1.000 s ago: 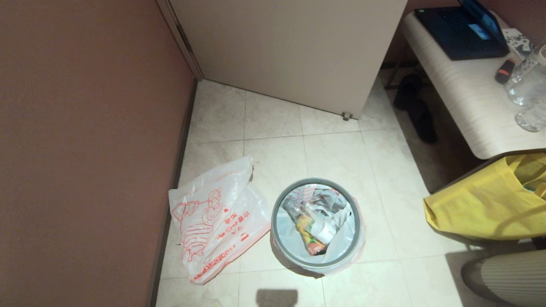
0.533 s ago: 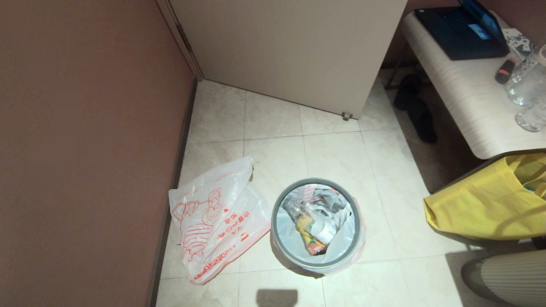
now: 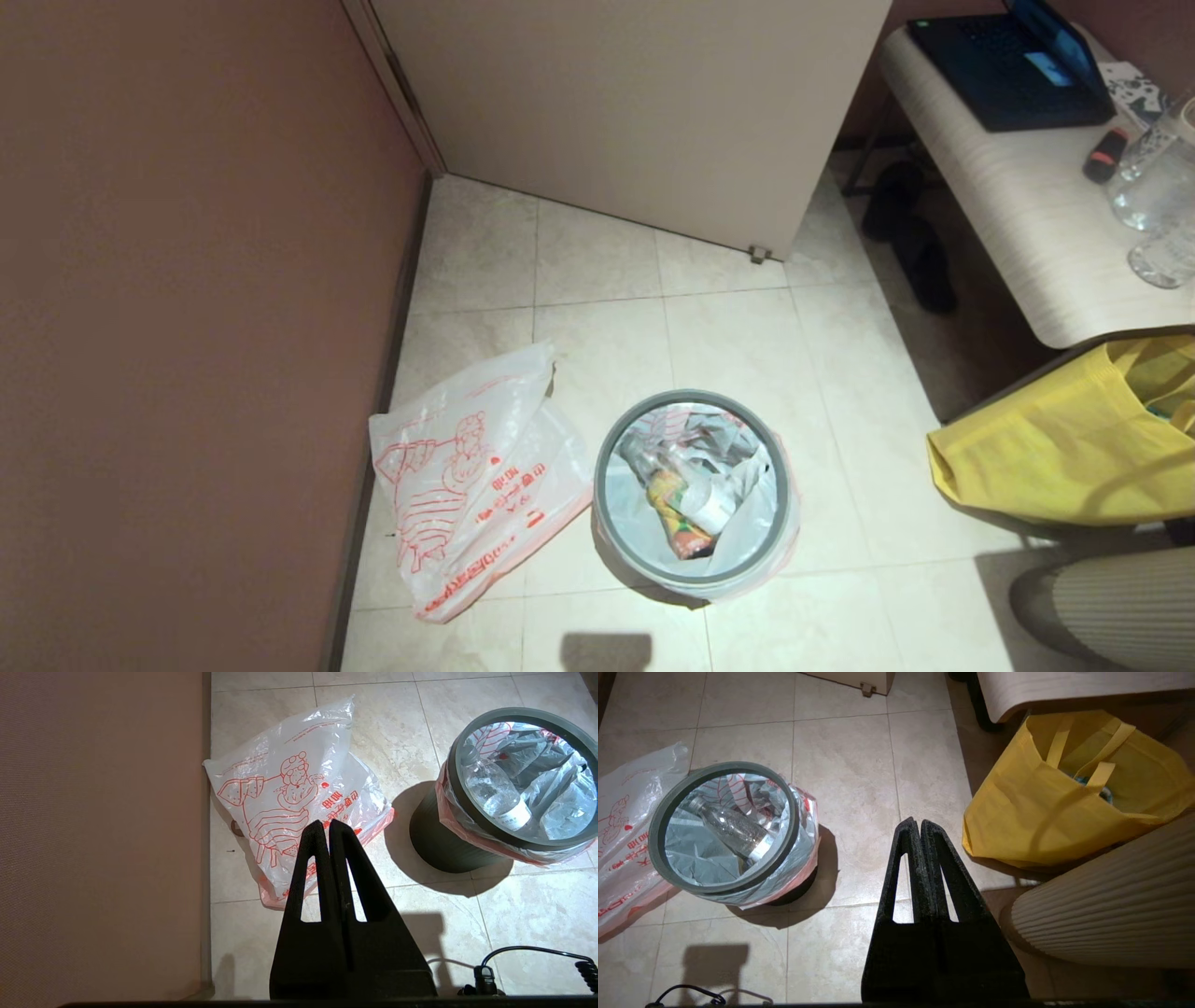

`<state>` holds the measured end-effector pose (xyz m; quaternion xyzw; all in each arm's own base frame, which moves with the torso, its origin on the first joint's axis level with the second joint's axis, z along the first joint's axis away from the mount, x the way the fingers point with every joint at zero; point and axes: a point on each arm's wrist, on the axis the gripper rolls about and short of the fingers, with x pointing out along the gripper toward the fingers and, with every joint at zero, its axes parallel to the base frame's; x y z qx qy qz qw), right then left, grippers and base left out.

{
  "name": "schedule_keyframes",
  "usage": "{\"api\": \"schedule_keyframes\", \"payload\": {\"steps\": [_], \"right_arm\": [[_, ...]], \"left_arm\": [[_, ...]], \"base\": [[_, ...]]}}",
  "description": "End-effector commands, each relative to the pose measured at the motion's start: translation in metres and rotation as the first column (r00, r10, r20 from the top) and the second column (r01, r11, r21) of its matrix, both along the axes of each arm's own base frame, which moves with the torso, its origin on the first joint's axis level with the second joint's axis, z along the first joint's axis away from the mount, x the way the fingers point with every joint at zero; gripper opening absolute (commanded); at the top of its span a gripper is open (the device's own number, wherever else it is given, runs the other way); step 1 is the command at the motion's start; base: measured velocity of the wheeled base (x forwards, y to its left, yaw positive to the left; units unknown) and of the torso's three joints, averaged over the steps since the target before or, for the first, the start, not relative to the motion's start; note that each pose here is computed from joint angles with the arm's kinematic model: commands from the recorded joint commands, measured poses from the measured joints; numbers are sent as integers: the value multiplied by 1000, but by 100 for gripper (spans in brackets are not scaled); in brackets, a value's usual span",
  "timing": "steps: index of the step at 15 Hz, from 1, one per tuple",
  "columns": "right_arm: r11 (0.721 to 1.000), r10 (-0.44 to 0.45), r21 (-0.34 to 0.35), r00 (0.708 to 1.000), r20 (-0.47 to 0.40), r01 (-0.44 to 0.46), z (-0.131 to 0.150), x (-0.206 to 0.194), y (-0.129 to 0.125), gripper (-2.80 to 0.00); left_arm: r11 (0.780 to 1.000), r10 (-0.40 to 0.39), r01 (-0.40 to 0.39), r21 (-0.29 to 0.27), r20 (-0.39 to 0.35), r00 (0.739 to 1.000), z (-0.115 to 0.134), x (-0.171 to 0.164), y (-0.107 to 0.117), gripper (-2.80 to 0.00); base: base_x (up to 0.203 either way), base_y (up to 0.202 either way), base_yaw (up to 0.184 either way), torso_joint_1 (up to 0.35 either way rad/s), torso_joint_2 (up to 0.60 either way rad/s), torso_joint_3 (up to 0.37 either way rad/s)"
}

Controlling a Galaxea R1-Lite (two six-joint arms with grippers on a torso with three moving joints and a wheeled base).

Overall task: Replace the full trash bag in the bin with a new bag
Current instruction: Place the trash can ring on the floor

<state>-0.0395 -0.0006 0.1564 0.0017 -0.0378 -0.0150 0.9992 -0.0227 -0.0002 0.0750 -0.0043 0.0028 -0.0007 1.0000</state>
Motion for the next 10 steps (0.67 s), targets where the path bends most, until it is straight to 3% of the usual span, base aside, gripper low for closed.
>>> {"api": "schedule_keyframes", "payload": {"steps": [1, 6, 10], "right_arm": [[999, 0, -34, 998, -64, -2, 36, 8, 0, -280], [988, -6, -149, 969, -248, -32, 84, 52, 0, -280], [980, -32, -186, 868, -495, -70, 91, 93, 0, -280]], "left_arm": [[1000, 1, -1, -1, -1, 1000, 0, 0, 0, -280], [1000, 1, -1, 0, -1, 1000, 0, 0, 0, -280], [1000, 1, -1, -1, -1, 1000, 0, 0, 0, -280]], "base": [[0, 0, 0, 0, 0, 0], [0, 0, 0, 0, 0, 0], [0, 0, 0, 0, 0, 0]]}}
